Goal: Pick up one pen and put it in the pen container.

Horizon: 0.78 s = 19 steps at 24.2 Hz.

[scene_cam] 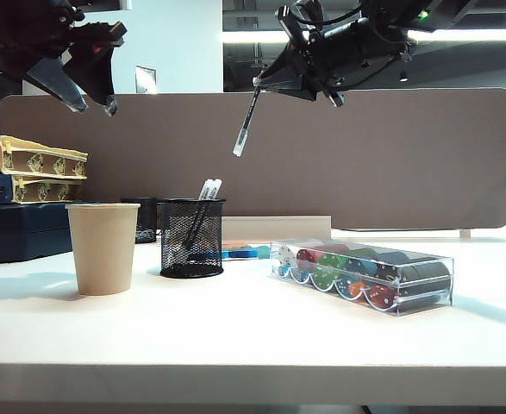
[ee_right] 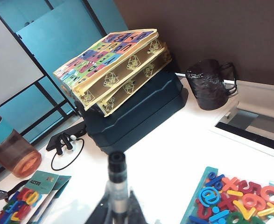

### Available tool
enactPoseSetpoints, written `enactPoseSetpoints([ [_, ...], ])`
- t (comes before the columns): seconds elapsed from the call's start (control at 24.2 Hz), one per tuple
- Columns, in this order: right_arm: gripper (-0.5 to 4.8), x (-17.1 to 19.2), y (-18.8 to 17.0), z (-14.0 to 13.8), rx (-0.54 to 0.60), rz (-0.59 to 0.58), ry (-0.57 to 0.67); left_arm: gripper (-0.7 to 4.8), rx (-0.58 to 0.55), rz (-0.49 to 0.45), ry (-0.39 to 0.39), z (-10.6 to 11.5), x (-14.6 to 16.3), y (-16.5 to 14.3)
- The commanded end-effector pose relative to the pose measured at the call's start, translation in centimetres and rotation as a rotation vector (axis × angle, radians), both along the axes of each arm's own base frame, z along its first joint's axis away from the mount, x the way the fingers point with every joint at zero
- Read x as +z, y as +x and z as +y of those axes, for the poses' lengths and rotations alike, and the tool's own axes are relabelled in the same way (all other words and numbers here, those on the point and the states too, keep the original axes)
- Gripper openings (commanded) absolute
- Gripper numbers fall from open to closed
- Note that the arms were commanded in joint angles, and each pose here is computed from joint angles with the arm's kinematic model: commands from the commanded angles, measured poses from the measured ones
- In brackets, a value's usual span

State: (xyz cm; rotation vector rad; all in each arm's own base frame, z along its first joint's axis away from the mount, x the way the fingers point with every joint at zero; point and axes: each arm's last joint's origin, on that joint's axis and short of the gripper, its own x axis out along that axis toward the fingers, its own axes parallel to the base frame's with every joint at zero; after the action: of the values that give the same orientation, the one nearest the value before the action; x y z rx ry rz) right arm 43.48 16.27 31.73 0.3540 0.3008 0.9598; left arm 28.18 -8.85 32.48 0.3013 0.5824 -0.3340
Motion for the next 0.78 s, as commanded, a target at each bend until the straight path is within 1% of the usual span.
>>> enactPoseSetpoints([
  [0.04, 0.18, 0.5, 0.0, 0.0, -0.025, -0.061, -0.023, 2.47, -0.004, -0.011, -0.003, 0.0, 0.2, 0.0],
  [0.21, 0.17, 0.9, 0.2, -0.3, -0.072, -0.109, -0.059, 2.47, -0.004, -0.011, -0.003, 0.1, 0.2, 0.0],
  [0.41, 0.17, 2.4, 0.3, -0.3, -0.108, -0.205, -0.16, 2.47, -0.003, -0.011, -0.003, 0.1, 0.2, 0.0],
  [0.45, 0.18, 3.1, 0.2, -0.2, -0.123, -0.243, -0.189, 2.47, -0.004, -0.011, -0.003, 0.0, 0.2, 0.0],
  [0.58, 0.18, 4.1, 0.3, -0.2, -0.135, -0.289, -0.206, 2.47, -0.003, -0.011, -0.003, 0.0, 0.2, 0.0],
  [0.78, 0.18, 4.0, -0.3, 1.2, -0.11, -0.343, -0.277, 2.47, -0.003, -0.011, -0.003, 0.0, 0.2, 0.0],
])
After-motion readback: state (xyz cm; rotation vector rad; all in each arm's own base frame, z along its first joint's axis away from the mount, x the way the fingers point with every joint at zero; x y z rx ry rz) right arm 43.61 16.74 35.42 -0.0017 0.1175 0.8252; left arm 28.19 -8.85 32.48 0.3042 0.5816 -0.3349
